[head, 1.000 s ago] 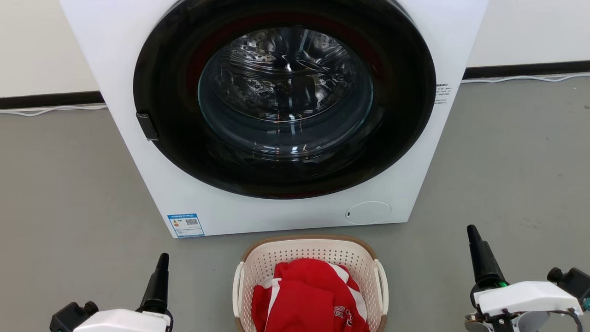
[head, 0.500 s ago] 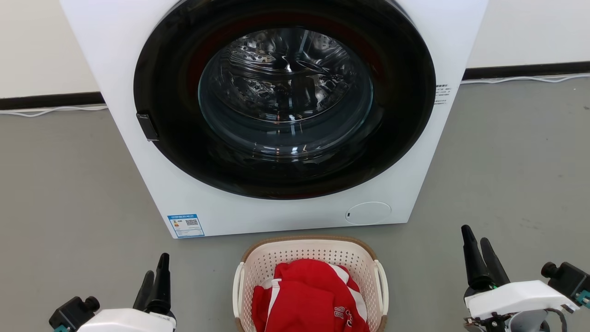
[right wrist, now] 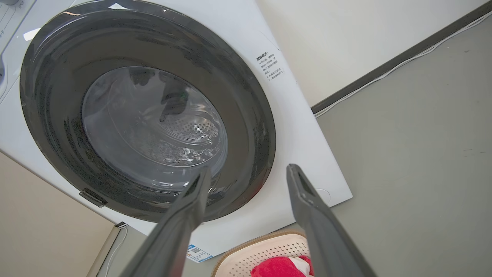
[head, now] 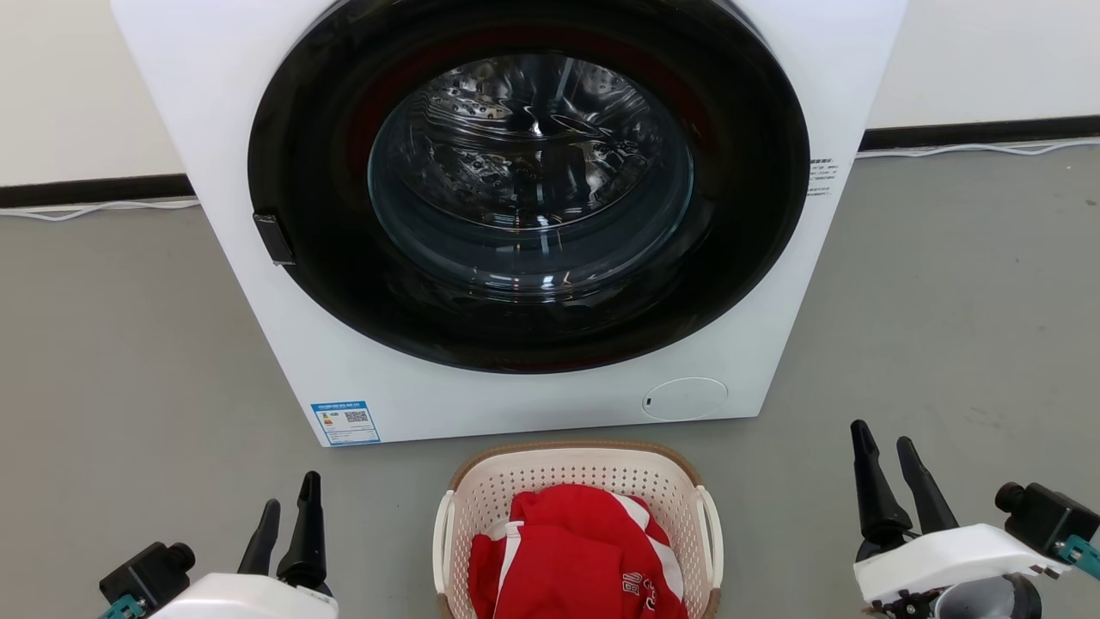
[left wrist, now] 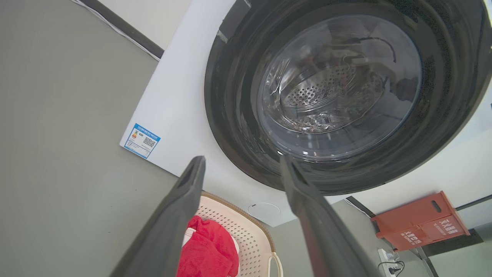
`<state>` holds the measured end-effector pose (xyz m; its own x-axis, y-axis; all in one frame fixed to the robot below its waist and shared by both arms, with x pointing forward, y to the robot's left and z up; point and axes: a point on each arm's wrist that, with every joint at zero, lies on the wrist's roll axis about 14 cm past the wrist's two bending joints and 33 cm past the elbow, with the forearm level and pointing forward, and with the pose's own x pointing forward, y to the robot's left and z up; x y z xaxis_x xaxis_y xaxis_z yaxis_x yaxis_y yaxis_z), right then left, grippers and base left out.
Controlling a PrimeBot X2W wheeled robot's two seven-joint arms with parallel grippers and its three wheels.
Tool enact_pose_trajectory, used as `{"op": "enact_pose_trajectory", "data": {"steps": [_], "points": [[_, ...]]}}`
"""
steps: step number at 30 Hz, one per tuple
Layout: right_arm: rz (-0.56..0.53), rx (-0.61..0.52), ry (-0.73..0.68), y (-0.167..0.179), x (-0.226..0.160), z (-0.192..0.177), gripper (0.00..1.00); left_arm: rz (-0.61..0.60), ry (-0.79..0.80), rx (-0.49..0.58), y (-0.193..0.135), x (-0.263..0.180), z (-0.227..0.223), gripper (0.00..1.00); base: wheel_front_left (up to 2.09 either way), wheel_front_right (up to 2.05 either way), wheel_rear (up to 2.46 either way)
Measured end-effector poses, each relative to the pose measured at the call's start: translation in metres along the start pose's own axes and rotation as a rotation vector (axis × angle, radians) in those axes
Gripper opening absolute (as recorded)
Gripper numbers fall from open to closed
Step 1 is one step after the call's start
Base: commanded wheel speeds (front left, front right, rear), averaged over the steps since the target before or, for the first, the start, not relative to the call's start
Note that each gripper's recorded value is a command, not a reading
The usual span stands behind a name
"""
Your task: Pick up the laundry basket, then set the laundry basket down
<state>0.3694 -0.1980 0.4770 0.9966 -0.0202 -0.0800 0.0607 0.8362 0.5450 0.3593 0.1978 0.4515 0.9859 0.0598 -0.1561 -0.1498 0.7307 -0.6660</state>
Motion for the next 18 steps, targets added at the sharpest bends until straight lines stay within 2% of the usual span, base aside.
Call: {"op": "enact_pose_trajectory", "data": {"steps": [18], "points": [[0.034,-0.235,0.003,0.0044,-0.0021,-0.0046,1.00,-0.040,-0.027,0.222,-0.0068,-0.0001,0.0036,1.00,0.00,0.00,0.00]]}}
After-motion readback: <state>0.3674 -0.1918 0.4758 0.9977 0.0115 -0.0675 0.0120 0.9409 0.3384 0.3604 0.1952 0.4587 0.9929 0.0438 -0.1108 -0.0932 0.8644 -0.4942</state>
